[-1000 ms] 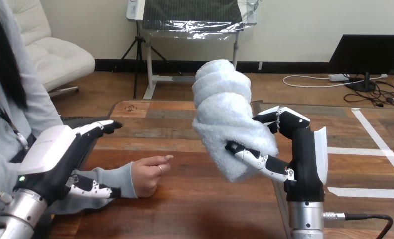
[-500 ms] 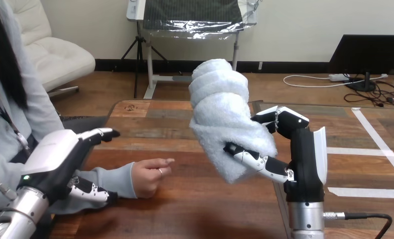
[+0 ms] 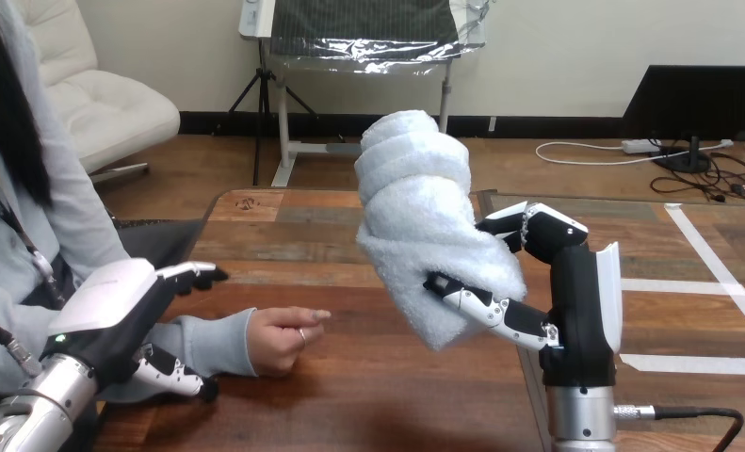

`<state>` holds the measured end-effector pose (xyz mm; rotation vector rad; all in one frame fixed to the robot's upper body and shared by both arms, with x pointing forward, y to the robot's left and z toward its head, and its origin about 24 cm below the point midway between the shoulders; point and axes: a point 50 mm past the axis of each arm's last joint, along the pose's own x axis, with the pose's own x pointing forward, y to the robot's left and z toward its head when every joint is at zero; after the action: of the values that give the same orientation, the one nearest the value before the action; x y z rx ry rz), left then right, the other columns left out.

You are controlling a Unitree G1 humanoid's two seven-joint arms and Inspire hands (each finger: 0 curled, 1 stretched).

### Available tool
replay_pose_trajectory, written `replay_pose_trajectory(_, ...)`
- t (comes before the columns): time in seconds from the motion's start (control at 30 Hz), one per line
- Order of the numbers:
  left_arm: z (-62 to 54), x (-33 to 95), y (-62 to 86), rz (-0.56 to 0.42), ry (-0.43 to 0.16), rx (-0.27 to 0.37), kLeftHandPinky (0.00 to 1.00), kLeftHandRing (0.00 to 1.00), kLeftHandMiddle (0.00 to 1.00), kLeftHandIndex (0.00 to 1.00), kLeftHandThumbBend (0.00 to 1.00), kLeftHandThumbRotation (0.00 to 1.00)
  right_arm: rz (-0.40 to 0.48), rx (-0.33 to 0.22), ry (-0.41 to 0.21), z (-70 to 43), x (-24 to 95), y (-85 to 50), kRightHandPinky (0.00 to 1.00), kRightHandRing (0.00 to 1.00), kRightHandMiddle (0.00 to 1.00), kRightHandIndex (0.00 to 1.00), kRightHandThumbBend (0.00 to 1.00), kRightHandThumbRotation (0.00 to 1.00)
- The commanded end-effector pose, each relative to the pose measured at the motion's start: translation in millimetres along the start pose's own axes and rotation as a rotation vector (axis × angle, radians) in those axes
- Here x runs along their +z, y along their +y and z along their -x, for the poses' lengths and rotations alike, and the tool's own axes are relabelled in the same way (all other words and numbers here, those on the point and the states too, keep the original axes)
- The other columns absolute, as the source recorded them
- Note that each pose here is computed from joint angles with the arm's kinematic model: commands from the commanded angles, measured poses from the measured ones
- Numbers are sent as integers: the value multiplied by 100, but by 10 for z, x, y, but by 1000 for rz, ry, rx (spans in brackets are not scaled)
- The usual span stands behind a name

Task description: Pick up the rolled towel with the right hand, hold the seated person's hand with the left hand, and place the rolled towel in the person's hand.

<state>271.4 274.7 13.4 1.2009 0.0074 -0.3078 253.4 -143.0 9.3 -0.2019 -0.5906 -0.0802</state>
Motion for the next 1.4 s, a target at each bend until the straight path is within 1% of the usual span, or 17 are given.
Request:
replay_pose_trajectory(0.0, -168, 37, 228, -47, -18, 53, 74, 78, 78, 79, 100, 8, -27, -49, -132, -220, 136, -76, 25, 31, 41, 40, 68, 0)
replay_pose_trajectory(0.37, -228, 24, 154, -76, 14, 5, 73, 76, 76, 77, 100, 9, -45, -52, -157, -207, 177, -82, 24, 30, 40, 40, 67, 0)
replay_pose_trajectory(0.57, -253, 14, 117, -82, 32, -26, 69, 74, 76, 76, 100, 10, -55, -47, -175, -194, 204, -84, 24, 30, 40, 40, 67, 0)
replay_pose_trajectory(0.7, -266, 11, 94, -85, 37, -34, 65, 71, 74, 75, 100, 11, -64, -45, -189, -185, 225, -84, 23, 29, 38, 40, 67, 0)
replay_pose_trajectory(1.0, -280, 7, 35, -86, 40, -35, 60, 68, 71, 72, 100, 9, -83, -44, -217, -157, 270, -85, 20, 26, 36, 40, 67, 0)
replay_pose_trajectory(1.37, -298, 8, -12, -85, 44, -56, 61, 64, 67, 67, 100, 5, -109, -39, -230, -102, 302, -76, 19, 26, 37, 41, 67, 0)
